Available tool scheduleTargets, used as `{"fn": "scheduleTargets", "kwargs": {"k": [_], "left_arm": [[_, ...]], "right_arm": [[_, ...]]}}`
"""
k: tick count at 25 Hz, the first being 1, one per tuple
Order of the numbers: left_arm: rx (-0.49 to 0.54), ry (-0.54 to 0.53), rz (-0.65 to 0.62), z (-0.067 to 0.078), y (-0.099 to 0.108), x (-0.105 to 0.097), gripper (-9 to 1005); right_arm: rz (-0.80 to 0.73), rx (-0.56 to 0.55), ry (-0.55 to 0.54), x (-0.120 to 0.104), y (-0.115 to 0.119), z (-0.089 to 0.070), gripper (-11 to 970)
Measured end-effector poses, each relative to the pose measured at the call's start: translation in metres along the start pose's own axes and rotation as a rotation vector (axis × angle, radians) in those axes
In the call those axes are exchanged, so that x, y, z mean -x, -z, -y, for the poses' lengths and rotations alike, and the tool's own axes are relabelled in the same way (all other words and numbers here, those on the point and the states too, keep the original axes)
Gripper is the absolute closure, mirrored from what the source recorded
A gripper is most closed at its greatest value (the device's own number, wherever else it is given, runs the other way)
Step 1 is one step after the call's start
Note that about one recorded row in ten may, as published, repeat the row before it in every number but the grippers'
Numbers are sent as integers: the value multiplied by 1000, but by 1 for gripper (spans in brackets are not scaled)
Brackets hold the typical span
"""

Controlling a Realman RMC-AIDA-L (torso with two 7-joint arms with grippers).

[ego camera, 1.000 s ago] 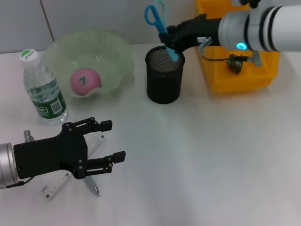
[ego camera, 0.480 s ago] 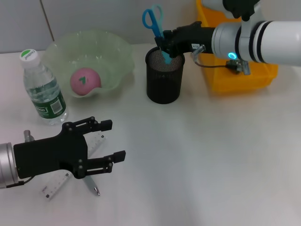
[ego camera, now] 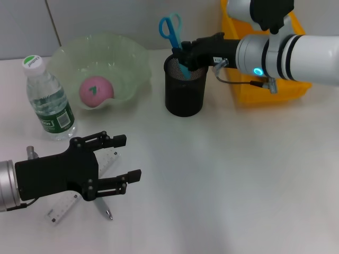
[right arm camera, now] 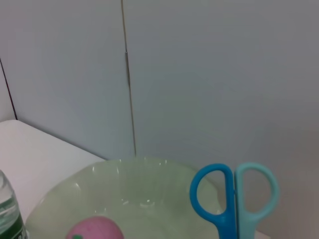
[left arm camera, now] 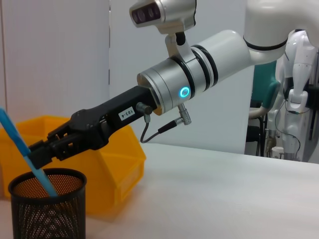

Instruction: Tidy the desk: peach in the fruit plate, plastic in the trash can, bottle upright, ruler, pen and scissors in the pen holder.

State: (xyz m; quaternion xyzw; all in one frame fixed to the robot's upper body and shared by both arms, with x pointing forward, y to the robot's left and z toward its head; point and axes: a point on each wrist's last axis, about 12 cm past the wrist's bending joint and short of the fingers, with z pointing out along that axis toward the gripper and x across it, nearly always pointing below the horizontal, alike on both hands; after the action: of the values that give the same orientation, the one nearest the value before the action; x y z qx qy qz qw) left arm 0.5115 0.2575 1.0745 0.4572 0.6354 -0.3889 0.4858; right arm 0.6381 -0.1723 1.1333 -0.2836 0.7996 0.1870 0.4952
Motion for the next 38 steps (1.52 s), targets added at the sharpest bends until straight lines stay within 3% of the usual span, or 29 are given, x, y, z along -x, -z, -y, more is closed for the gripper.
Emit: {"fn": "scheduleTargets", "kwargs": {"k": [21, 24, 29, 33, 38], "left_arm": [[-2, 5, 1, 0, 0, 1, 196], [-2, 4, 2, 0, 0, 1, 196], [-2, 4, 3, 0, 0, 2, 196], [-1, 3, 4, -1, 0, 2, 196], [6, 7, 9, -1, 1, 2, 196]], "right_arm": [[-25, 11, -17, -8, 1, 1, 717], [-25, 22, -25, -8, 3, 1, 514], [-10, 35, -24, -4, 8, 0, 277], [6, 52, -40, -3, 18, 2, 249], [68, 71, -127, -7, 42, 18, 213]]}}
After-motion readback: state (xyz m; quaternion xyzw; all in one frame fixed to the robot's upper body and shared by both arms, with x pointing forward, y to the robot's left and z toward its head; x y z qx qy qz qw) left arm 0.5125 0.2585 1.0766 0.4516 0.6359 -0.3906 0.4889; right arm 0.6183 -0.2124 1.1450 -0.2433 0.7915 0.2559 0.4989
